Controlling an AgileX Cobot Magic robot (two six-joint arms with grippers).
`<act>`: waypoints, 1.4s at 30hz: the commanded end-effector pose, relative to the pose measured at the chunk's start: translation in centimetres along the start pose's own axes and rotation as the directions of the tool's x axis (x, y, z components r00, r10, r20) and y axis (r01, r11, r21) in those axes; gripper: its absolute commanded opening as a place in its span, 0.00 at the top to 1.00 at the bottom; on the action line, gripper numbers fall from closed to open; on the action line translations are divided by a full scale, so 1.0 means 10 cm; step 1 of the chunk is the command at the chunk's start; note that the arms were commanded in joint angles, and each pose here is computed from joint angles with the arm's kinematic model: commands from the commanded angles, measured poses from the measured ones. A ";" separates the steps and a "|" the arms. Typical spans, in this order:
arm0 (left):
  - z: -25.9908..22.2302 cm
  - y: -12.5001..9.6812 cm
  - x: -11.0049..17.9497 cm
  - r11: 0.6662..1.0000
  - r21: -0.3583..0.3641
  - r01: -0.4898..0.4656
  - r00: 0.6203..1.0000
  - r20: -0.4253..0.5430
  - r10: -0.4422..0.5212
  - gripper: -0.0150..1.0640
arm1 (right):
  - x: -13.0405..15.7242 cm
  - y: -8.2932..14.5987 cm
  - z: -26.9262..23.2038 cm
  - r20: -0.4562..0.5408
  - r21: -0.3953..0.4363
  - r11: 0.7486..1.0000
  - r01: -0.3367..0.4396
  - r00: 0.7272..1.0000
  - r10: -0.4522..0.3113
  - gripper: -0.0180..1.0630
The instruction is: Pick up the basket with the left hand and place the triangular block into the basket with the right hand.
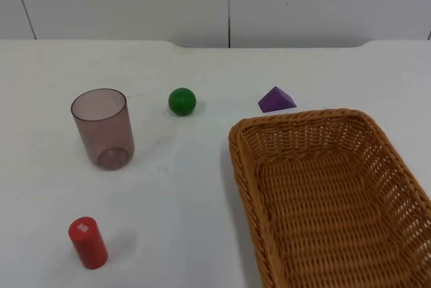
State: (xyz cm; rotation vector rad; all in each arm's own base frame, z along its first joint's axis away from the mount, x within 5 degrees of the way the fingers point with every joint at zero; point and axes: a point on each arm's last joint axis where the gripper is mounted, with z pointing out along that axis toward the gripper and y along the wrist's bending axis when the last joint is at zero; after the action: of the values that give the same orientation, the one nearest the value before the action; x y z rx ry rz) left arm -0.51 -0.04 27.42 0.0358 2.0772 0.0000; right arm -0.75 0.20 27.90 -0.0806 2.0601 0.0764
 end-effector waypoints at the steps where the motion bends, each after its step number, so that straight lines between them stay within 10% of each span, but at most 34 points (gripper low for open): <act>1: 0.00 0.00 0.00 1.000 0.005 0.015 1.000 0.011 -0.015 0.02 | -0.01 0.00 -0.01 0.019 0.002 1.000 -0.013 1.000 0.013 0.02; 13: 0.10 0.12 -0.56 0.983 -0.102 0.155 0.979 0.151 -0.139 0.02 | -0.52 -0.09 0.06 0.058 0.098 0.995 -0.006 0.998 0.001 0.02; 30: 1.07 0.08 -1.84 0.988 -0.048 0.150 0.988 -0.027 -0.151 0.02 | -1.85 -0.14 1.04 0.073 0.140 0.990 0.020 0.997 -0.030 0.02; 35: 1.39 0.02 -1.92 0.989 0.013 0.151 0.983 -0.109 -0.148 0.02 | -1.98 -0.13 1.17 0.055 0.119 0.993 -0.007 0.998 0.001 0.02; 42: 1.76 -0.46 -1.73 0.953 0.279 0.115 0.940 -0.340 -0.015 0.02 | -2.00 -0.12 1.19 0.062 0.110 0.994 -0.018 0.998 0.011 0.02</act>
State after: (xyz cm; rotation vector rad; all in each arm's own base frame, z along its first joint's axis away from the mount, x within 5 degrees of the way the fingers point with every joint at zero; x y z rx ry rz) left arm 23.15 -4.04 34.00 0.0950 2.3916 -0.3064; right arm 19.17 0.56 39.56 -0.0004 2.0172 -0.0316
